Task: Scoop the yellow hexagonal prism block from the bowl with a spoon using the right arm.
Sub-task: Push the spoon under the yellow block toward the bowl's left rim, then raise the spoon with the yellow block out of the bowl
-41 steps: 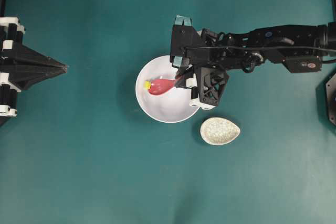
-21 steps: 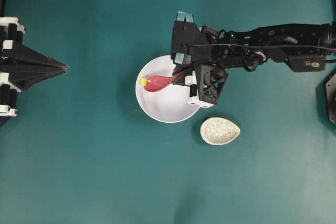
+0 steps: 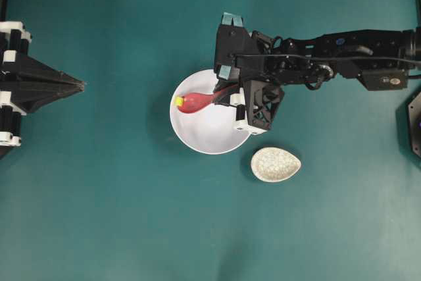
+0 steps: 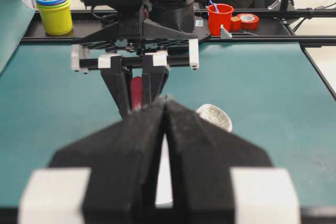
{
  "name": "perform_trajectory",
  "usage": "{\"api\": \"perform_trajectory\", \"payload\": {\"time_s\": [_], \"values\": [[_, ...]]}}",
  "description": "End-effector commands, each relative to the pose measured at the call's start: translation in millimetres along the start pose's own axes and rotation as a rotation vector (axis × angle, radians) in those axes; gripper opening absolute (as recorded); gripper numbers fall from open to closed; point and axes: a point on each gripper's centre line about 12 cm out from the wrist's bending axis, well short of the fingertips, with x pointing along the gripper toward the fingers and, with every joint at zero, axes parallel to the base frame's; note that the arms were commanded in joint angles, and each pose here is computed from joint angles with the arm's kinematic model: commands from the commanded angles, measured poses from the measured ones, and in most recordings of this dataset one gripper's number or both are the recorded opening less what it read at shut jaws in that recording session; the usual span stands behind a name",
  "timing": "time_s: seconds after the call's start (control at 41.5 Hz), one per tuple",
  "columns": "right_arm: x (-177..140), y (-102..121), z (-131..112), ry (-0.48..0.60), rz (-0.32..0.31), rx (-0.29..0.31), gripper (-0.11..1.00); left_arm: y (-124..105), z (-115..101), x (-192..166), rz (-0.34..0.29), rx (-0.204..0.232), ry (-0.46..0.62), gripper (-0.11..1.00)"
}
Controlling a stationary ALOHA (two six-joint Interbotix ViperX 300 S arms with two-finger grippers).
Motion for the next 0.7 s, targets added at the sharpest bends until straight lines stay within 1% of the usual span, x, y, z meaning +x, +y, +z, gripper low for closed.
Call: {"api": "perform_trajectory", "payload": {"time_s": [0.0, 0.362, 0.434, 0.676], "values": [[-12, 2, 14, -0.057, -0.001, -0.005, 0.25, 0, 10, 3, 0.0, 0.002, -0.028, 0.0], [-13, 2, 12, -0.06, -0.002, -0.002, 0.25, 1, 10, 3, 0.002, 0.002, -0.026, 0.0], [-14, 2, 11, -0.07, -0.006, 0.001, 0.25, 1, 10, 3, 0.002, 0.002, -0.026, 0.0], [-25, 4, 4, -0.151, -0.026, 0.004, 0.25, 1, 10, 3, 0.002, 0.002, -0.026, 0.0]]}}
